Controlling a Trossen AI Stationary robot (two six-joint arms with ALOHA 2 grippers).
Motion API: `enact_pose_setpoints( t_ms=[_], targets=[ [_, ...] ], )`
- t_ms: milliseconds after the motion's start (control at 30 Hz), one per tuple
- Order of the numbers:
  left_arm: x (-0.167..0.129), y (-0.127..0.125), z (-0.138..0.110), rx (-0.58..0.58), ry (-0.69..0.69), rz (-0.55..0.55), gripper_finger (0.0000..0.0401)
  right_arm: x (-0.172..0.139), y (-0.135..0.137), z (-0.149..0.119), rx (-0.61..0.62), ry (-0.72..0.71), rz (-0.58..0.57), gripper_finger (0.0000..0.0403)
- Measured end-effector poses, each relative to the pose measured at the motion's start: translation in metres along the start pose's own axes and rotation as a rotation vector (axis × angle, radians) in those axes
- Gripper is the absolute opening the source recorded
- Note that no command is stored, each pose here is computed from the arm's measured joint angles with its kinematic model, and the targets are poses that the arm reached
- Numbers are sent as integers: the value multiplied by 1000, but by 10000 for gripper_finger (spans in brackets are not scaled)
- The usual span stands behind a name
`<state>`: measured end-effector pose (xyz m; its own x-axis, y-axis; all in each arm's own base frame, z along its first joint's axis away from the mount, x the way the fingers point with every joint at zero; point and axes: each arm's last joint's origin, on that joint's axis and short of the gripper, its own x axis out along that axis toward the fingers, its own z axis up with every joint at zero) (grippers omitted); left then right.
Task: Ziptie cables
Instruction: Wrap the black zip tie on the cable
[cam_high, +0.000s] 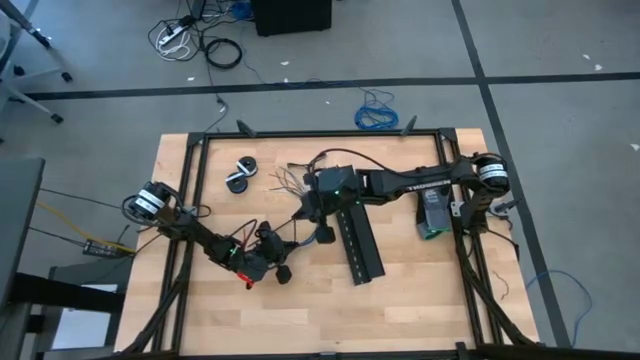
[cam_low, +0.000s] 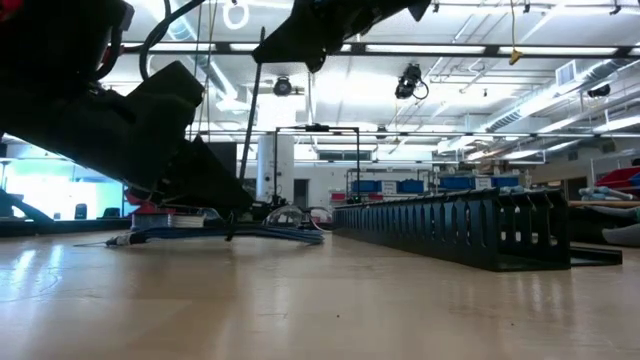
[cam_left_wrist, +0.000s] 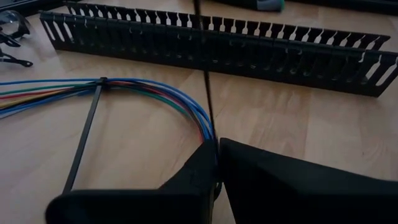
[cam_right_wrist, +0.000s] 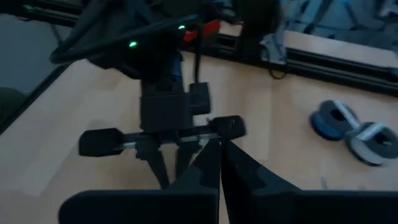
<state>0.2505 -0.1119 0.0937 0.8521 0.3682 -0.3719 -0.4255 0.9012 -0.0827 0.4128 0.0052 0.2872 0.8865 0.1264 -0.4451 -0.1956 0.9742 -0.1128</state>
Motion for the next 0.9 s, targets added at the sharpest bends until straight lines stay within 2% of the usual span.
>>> enact_pose_setpoints(
  t_ms=[133,600,900],
  targets=[
    [0,0,0,-1,1,-3,16,-6,-2,4,-14,-7,-52,0],
    [0,0,-1,-16,16,-15,16,-26,-21,15,-20,-61,-111,0],
    [0,0,-1,-14,18,-14,16,-27,-26,15,-17,-68,-123,0]
  ],
)
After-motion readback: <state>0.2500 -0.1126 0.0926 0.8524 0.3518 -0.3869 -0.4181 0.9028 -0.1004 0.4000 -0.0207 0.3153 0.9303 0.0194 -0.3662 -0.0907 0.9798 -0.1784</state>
